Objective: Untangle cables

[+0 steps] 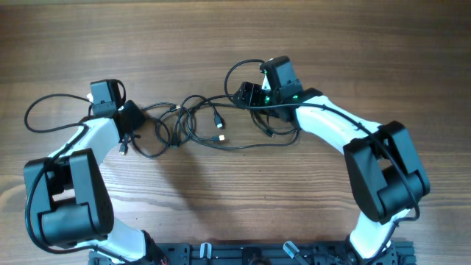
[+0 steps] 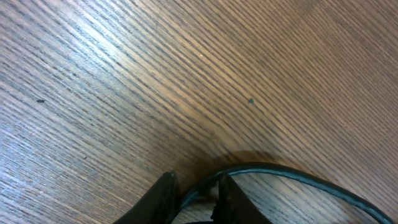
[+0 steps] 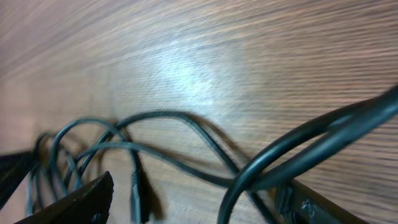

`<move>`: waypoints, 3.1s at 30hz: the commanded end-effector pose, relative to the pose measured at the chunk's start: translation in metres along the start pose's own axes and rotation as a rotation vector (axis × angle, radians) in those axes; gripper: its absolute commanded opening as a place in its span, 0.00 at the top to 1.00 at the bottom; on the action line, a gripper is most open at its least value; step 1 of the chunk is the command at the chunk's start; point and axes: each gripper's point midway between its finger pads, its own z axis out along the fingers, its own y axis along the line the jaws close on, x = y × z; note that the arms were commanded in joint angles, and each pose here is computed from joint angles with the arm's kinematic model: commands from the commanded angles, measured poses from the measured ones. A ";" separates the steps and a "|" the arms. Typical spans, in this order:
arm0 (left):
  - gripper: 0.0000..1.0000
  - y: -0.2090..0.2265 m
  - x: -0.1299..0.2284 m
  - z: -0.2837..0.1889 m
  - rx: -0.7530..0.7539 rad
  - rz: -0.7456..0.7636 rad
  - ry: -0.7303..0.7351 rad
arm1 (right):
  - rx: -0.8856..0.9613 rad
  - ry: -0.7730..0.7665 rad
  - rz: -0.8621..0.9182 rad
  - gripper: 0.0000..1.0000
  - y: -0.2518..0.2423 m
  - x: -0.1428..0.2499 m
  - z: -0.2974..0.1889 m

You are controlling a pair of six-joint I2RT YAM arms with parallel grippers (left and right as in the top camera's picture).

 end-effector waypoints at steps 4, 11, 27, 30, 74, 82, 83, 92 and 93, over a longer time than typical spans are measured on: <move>0.77 -0.007 0.066 0.022 0.035 0.061 0.195 | 0.119 -0.041 0.035 0.51 -0.027 0.007 0.036; 0.96 0.022 0.049 0.023 -0.155 0.035 0.086 | 0.219 -0.063 -0.034 0.96 -0.079 -0.037 -0.027; 0.90 0.093 0.033 0.022 -0.238 -0.297 0.083 | 0.418 -0.175 0.242 0.96 -0.250 -0.089 -0.172; 0.86 0.107 0.033 0.020 -0.260 -0.345 0.092 | 0.532 -0.173 0.243 0.96 -0.268 -0.084 -0.181; 0.01 -0.092 0.127 -0.011 0.139 0.660 0.318 | -0.009 0.109 -0.138 0.13 -0.118 -0.033 -0.111; 0.47 -0.070 0.137 0.011 -0.004 0.670 0.329 | -0.010 0.129 -0.130 0.12 -0.119 -0.028 -0.112; 0.61 -0.071 0.136 0.011 -0.002 0.670 0.327 | -0.009 0.141 -0.128 0.12 -0.118 -0.025 -0.112; 0.96 -0.072 0.136 0.011 0.004 0.668 0.325 | 0.174 0.218 -0.272 0.10 -0.117 0.008 -0.088; 0.96 -0.072 0.136 0.011 0.004 0.668 0.325 | 0.238 0.201 -0.268 0.09 -0.123 0.008 -0.085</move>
